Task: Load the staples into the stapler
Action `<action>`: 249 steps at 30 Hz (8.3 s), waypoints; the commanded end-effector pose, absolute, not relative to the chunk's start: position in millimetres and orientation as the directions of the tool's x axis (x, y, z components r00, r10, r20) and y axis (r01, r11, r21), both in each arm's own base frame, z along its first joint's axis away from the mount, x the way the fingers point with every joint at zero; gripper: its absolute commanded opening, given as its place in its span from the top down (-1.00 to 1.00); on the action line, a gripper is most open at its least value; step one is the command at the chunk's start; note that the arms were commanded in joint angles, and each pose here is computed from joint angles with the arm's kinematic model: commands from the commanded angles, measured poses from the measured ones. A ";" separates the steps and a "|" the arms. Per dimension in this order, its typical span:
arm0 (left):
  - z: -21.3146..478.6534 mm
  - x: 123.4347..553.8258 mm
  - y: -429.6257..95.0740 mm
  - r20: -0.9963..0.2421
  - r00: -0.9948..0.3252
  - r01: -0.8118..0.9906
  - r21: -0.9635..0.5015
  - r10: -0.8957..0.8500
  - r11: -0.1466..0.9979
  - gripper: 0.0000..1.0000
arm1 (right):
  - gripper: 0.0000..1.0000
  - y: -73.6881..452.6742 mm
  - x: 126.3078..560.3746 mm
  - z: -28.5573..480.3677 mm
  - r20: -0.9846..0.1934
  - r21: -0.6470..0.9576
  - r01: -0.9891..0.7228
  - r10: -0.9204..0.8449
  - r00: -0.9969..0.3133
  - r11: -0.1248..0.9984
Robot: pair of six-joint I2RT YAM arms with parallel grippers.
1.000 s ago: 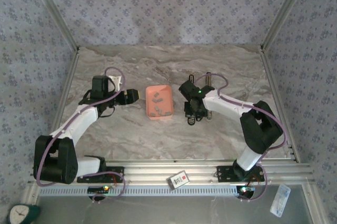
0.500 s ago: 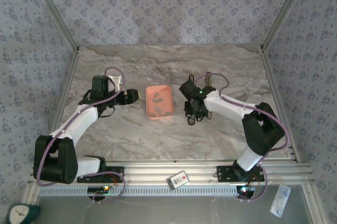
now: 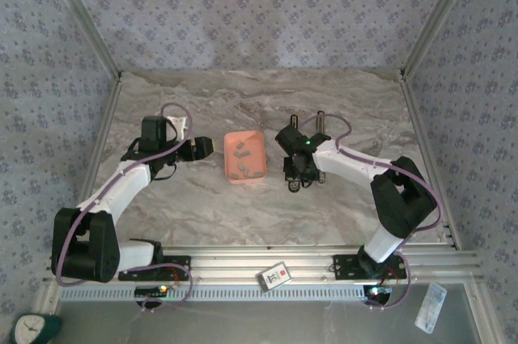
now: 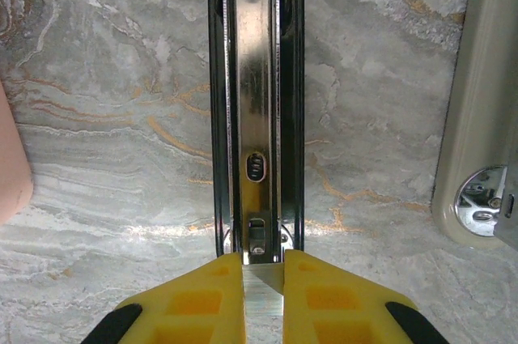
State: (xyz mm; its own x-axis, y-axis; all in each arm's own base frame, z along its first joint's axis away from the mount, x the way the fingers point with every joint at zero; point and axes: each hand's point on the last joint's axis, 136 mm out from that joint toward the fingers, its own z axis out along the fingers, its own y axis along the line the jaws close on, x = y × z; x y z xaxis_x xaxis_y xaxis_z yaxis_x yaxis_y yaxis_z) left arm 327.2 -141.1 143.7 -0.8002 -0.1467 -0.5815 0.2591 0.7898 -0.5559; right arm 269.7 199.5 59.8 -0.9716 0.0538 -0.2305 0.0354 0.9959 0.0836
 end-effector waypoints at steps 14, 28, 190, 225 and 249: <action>147.4 332.5 -142.2 -0.594 -0.793 0.274 -0.547 -0.136 0.791 -0.54 | 0.70 202.8 273.0 75.0 -0.260 0.081 0.035 0.055 -0.964 0.996; 146.9 332.5 -142.2 -0.592 -0.794 0.273 -0.548 -0.136 0.791 -0.54 | 0.69 200.3 277.9 84.7 -0.301 0.064 0.039 0.057 -0.952 0.997; 166.3 316.5 -174.0 -0.670 -0.741 0.459 -0.550 -0.040 0.698 -0.51 | 0.72 199.9 290.9 87.4 -0.392 0.042 0.010 0.025 -0.920 0.999; 163.5 317.0 -173.8 -0.665 -0.746 0.455 -0.550 -0.038 0.700 -0.51 | 0.72 191.4 276.9 59.5 -0.322 -0.015 0.005 0.000 -0.947 1.000; 163.0 316.8 -174.1 -0.663 -0.748 0.454 -0.553 -0.038 0.699 -0.51 | 0.72 193.3 268.9 56.8 -0.310 -0.019 -0.002 -0.007 -0.951 1.000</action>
